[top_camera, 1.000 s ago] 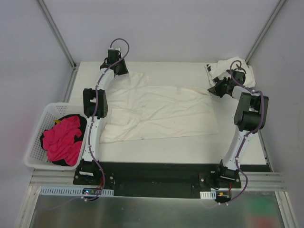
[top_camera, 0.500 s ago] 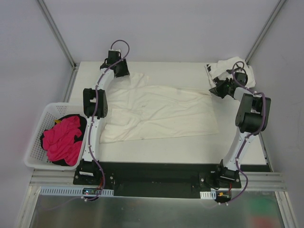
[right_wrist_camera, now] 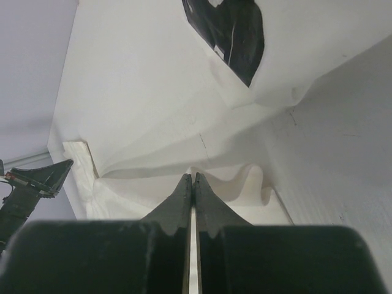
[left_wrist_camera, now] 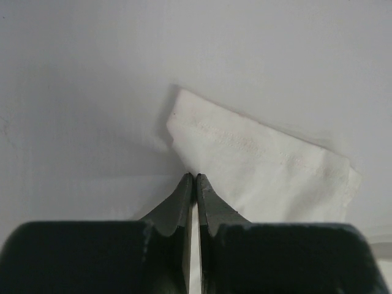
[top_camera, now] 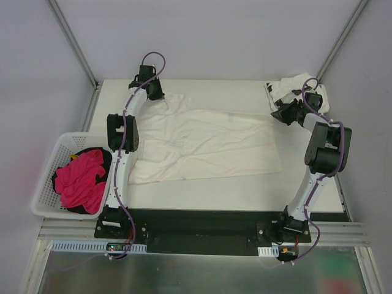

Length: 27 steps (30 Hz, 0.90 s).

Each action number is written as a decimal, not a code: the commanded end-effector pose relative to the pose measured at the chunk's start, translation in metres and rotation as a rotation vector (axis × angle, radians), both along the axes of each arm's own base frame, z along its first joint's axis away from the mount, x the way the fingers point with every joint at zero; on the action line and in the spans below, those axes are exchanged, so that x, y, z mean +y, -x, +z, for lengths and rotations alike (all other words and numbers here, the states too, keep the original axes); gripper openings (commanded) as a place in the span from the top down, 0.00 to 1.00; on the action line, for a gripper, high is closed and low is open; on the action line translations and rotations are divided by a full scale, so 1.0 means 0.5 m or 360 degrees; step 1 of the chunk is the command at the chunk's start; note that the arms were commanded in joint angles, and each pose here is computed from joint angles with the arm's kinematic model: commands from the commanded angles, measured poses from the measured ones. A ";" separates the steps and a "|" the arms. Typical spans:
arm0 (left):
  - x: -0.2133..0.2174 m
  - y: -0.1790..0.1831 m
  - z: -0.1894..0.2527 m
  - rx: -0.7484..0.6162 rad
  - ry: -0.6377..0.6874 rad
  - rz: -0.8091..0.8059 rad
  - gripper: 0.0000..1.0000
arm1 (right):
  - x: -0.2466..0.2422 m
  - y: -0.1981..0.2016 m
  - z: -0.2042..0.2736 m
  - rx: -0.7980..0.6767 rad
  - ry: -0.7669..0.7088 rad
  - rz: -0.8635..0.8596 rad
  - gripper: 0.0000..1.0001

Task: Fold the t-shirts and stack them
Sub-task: Grap the side of the flattened tshirt furthest away from the robot with both arms

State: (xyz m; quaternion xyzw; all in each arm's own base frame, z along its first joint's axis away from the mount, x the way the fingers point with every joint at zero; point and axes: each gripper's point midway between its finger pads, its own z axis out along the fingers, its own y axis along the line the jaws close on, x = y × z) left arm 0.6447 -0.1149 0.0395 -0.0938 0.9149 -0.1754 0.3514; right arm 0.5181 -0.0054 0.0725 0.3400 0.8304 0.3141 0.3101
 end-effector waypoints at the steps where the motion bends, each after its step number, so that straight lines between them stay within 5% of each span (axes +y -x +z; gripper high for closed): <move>1: -0.019 -0.009 0.084 -0.0089 0.0085 -0.0005 1.00 | -0.006 -0.014 0.074 -0.0155 -0.0003 -0.0002 0.99; 13: -0.034 -0.020 0.232 -0.0360 0.0059 -0.0065 1.00 | 0.009 -0.016 0.024 -0.0074 -0.0037 0.0047 0.99; 27: -0.019 0.008 0.293 -0.0425 -0.0025 -0.0085 1.00 | 0.015 -0.026 0.020 -0.0065 -0.0051 0.0056 0.99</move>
